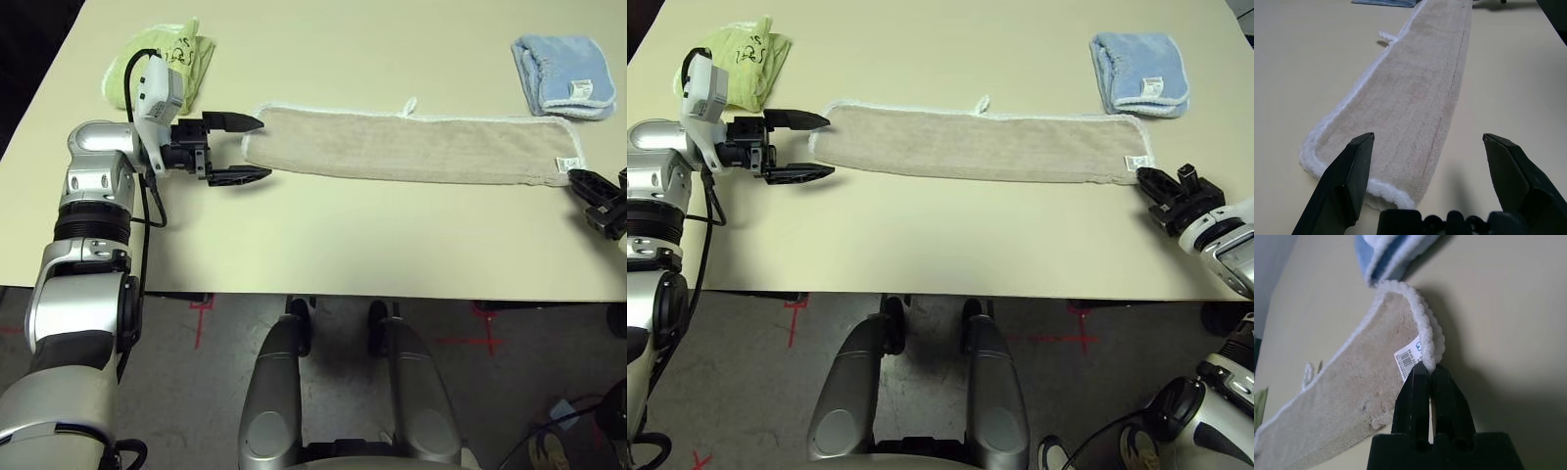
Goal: Fold the towel and set it aside.
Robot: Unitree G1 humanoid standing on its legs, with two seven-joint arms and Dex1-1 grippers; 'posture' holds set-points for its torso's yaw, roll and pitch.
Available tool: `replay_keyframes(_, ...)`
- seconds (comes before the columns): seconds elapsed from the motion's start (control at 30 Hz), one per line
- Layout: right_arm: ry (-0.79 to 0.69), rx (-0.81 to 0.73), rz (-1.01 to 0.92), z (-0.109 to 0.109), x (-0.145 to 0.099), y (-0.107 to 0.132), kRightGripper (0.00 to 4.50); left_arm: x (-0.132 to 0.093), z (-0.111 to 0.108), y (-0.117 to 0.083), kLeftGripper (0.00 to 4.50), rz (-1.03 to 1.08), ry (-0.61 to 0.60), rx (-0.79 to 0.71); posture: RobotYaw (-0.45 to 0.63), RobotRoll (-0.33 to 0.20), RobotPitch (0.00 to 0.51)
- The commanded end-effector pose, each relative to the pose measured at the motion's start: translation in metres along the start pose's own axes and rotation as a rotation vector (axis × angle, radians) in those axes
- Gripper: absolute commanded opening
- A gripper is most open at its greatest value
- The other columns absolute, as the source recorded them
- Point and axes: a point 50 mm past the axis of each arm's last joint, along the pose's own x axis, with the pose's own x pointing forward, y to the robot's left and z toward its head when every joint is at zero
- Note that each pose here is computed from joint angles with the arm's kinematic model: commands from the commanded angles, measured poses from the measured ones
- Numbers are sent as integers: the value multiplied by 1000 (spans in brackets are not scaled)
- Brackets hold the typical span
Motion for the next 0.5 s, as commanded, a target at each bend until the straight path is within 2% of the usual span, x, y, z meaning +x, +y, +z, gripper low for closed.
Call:
replay_keyframes(0.03,-52,-74,117,16,0,11,19,2,0,0,4500,-19,15,6,-55,0,379)
replay_keyframes(0.2,-6,-232,328,28,4,34,19,5,0,0,4500,-23,9,4,-51,0,376)
replay_keyframes(0.3,127,-366,424,21,10,47,19,7,0,1,4500,-17,-5,-4,-46,0,370)
replay_keyframes(0.5,225,-526,563,10,37,79,19,13,3,3,4500,5,-57,3,-36,0,366)
